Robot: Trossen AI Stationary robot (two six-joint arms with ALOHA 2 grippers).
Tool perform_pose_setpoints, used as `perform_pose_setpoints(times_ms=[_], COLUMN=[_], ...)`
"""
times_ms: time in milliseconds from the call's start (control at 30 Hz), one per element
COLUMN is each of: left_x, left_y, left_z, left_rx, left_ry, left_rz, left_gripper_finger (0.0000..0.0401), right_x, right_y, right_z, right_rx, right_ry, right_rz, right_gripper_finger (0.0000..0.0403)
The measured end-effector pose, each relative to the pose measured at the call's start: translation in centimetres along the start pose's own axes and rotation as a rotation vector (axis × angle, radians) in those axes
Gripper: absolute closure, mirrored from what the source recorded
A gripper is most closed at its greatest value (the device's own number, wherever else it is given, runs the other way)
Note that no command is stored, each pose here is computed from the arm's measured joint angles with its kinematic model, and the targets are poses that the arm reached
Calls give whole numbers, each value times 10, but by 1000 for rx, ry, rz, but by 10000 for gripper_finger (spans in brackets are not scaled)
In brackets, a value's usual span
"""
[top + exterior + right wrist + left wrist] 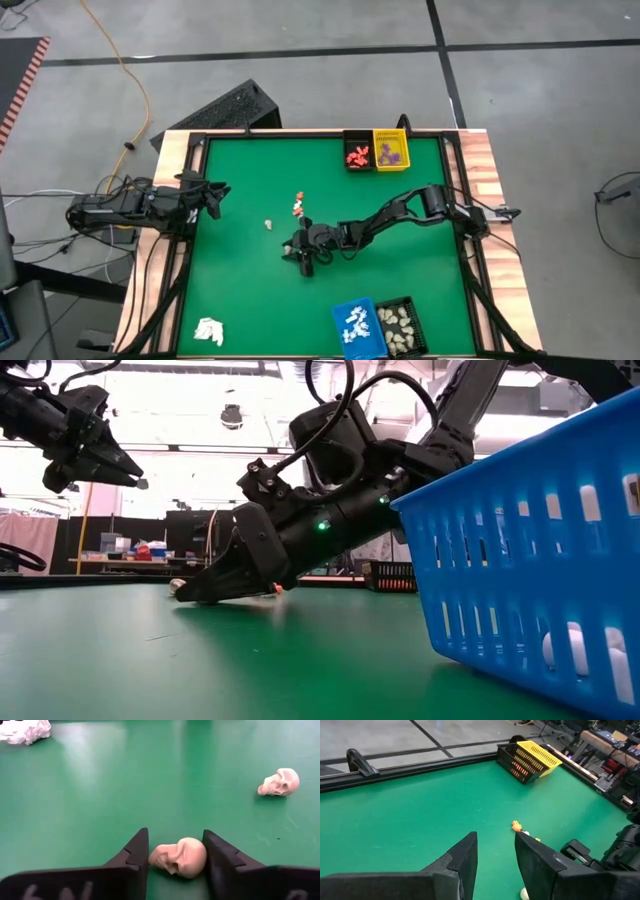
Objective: Sort Halloween decoration
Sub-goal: Put the white skull toy into the bottom black basket
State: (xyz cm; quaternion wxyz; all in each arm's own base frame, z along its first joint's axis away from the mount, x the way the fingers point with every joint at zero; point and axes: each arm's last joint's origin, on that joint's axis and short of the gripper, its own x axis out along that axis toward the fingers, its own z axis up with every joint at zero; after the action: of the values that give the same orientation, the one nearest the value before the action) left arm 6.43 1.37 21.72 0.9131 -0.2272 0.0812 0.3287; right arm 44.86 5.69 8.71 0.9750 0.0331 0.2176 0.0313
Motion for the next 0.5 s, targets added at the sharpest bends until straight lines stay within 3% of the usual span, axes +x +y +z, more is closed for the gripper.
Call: perform_pose_setpoints(times_ms=[167, 500], left_x=[0, 0], left_y=[0, 0], left_z=[0, 0], left_rx=[0, -3], left_ry=[0, 2], left_rz=[0, -3], left_gripper_finger=[280, 280], right_x=[0, -21], right_y=[0, 4], right_z=[0, 31], right_rx=[16, 22], right_ry=[-9, -11], right_rz=[2, 20], right_gripper_finger=[284, 262])
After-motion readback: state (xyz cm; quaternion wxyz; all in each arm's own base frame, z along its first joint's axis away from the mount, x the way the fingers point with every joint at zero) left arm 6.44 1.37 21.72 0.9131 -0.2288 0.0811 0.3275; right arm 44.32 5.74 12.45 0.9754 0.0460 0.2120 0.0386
